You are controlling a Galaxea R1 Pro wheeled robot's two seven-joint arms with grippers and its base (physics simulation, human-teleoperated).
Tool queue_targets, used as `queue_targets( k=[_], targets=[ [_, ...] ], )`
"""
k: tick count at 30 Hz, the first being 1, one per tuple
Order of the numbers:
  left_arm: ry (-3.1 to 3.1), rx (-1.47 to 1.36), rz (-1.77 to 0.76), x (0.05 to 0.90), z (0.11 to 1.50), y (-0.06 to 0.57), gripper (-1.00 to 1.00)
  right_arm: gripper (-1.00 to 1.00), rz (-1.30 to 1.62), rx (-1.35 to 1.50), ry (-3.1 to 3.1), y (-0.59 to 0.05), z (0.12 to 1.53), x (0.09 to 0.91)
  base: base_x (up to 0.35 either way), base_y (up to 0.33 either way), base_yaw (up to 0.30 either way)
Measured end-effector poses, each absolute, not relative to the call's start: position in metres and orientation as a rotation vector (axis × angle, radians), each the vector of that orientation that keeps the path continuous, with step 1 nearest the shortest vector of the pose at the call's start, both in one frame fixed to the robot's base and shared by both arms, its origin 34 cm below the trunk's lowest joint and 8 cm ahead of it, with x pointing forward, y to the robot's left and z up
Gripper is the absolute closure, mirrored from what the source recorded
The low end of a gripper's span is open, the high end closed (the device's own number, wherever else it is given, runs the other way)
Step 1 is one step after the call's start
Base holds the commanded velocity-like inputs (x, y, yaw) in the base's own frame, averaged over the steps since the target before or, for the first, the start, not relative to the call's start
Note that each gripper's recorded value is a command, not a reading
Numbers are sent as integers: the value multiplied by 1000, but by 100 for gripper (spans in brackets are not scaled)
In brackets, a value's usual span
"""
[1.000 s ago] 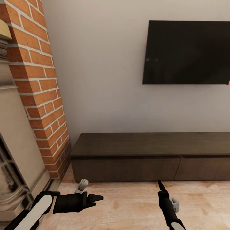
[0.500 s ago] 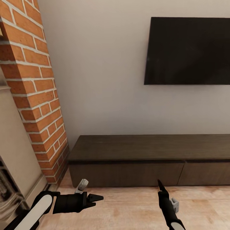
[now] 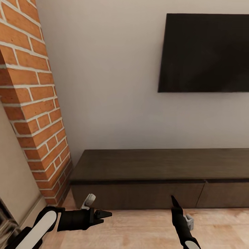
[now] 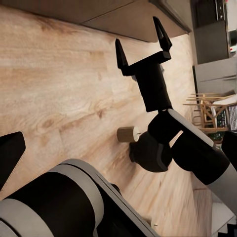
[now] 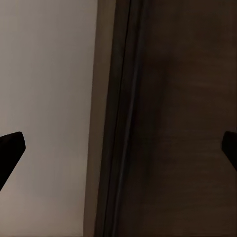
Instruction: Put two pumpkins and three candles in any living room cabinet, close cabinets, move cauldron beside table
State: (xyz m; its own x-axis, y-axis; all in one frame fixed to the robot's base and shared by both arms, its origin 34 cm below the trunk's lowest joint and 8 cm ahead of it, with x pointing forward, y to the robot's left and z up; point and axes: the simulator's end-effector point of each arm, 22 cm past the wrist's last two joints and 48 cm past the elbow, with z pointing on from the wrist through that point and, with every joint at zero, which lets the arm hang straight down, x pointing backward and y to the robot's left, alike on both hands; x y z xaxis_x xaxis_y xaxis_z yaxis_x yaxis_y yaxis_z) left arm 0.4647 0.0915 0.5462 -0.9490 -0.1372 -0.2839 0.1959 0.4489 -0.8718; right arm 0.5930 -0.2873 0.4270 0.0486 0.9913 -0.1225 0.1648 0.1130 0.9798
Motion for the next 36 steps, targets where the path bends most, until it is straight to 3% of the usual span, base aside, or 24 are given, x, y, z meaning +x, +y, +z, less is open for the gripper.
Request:
queue_targets(
  k=[11, 36],
  targets=[
    [2389, 52, -1502, 465, 547, 91, -100, -100, 997, 1264, 1336, -287, 427, 593, 170, 0, 0],
    [2380, 55, -1511, 460, 532, 89, -100, -100, 995, 1259, 1342, -287, 405, 585, 6, 0, 0]
  ],
)
